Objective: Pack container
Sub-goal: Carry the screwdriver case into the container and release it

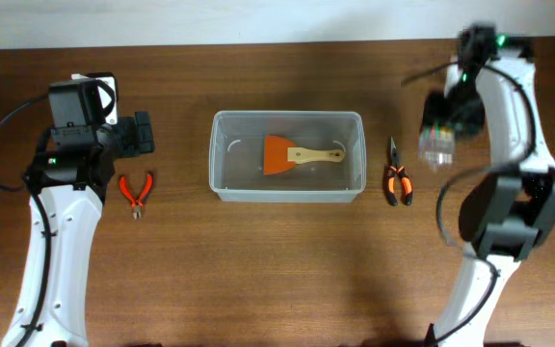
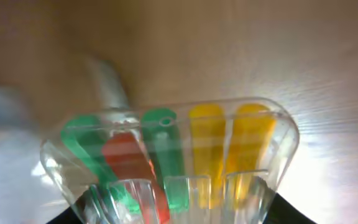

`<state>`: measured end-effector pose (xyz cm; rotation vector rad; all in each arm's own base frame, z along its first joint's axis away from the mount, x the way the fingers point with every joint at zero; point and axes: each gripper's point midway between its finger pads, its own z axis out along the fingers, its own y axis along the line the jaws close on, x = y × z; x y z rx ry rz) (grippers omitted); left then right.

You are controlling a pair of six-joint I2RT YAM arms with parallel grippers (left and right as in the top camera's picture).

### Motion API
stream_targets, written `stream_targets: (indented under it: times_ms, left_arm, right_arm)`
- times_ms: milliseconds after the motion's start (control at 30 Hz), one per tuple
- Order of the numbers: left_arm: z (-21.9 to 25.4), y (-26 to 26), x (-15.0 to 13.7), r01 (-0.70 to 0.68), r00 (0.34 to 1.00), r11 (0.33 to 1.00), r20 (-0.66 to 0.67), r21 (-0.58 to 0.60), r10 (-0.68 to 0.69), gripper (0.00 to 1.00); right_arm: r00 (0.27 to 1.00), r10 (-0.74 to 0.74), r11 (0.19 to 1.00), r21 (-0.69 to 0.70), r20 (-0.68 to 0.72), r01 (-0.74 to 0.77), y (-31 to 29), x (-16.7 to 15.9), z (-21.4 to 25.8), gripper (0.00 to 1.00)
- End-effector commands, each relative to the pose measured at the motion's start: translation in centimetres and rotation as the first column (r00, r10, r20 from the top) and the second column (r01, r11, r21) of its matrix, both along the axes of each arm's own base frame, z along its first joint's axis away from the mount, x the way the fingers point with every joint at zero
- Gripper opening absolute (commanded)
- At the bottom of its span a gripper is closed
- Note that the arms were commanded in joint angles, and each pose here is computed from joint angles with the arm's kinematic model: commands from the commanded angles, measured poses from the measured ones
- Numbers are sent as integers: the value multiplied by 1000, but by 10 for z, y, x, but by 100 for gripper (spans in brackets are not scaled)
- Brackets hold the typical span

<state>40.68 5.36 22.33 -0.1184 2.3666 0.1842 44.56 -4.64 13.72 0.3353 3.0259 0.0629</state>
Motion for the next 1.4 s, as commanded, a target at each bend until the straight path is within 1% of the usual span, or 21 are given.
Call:
stream_targets:
  times_ms: [0, 67, 167, 267, 367, 400, 433, 467, 500, 567, 700, 767, 800, 967, 1033, 1067, 1100, 1133, 1233, 1300, 1367]
  left_arm:
    - [8, 1, 3, 10, 1000, 1000, 16, 5, -10, 99]
    - [8, 1, 3, 10, 1000, 1000, 16, 5, -10, 99]
    - [8, 1, 3, 10, 1000, 1000, 16, 5, -10, 99]
    - [8, 1, 3, 10, 1000, 1000, 16, 4, -10, 99]
    - [8, 1, 3, 10, 1000, 1000, 16, 5, -10, 99]
    - [8, 1, 3, 10, 1000, 1000, 16, 5, -10, 99]
    - [8, 1, 3, 10, 1000, 1000, 16, 5, -10, 99]
    - [8, 1, 3, 10, 1000, 1000, 16, 5, -10, 99]
    - [8, 1, 3, 10, 1000, 1000, 16, 5, -10, 99]
    - [8, 1, 3, 10, 1000, 1000, 16, 5, -10, 99]
    - [8, 1, 3, 10, 1000, 1000, 16, 4, -10, 99]
    - [8, 1, 3, 10, 1000, 1000, 16, 5, -10, 99]
    - [8, 1, 3, 10, 1000, 1000, 16, 5, -10, 99]
    - [8, 1, 3, 10, 1000, 1000, 16, 5, -10, 99]
    - [8, 1, 3, 10, 1000, 1000, 16, 4, -10, 99]
    - [8, 1, 3, 10, 1000, 1000, 16, 4, -10, 99]
    - [8, 1, 3, 10, 1000, 1000, 16, 5, -10, 99]
    - [8, 1, 3, 10, 1000, 1000, 16, 5, -10, 99]
    - [8, 1, 3, 10, 1000, 1000, 16, 4, -10, 99]
    - [8, 1, 3, 10, 1000, 1000, 16, 5, -10, 99]
    - [8, 1, 3, 10, 1000, 1000, 16, 4, -10, 99]
  right_arm:
    - [919, 209, 978, -49, 335, -205, 72, 10, 129, 37]
    - [861, 324, 945, -84, 391, -317, 107, 8, 150, 37]
    - [753, 510, 854, -138, 416, -502, 167, -1, 160, 37]
    - [646, 663, 736, -173, 378, -654, 215, -12, 146, 36]
    - [497, 818, 559, -197, 291, -805, 258, -26, 114, 36]
    - [452, 852, 506, -197, 262, -840, 268, -29, 102, 32]
    - [372, 907, 409, -202, 200, -890, 280, -32, 77, 18]
    - [347, 922, 378, -204, 173, -903, 282, -30, 65, 14]
    - [325, 935, 349, -204, 143, -914, 283, -28, 51, 12]
    - [286, 954, 298, -203, 89, -933, 280, -23, 25, 12]
    - [217, 976, 216, -155, 9, -964, 270, -23, -16, 15]
    - [173, 985, 169, -127, -24, -977, 263, -24, -34, 19]
    - [137, 990, 131, -104, -46, -986, 256, -26, -48, 20]
    - [56, 994, 53, -28, -99, -998, 235, -40, -75, 19]
    - [62, 990, 61, -8, -127, -998, 225, -43, -83, 19]
    - [66, 988, 66, -3, -143, -998, 219, -44, -85, 22]
    - [67, 981, 66, -13, -180, -998, 212, -44, -85, 64]
    - [68, 976, 63, -28, -205, -998, 207, -42, -83, 68]
    - [74, 967, 56, -80, -244, -995, 205, -37, -65, 64]
    - [110, 966, 77, -145, -235, -986, 209, -30, -45, 65]
    - [151, 971, 109, -217, -186, -970, 218, -23, -18, 69]
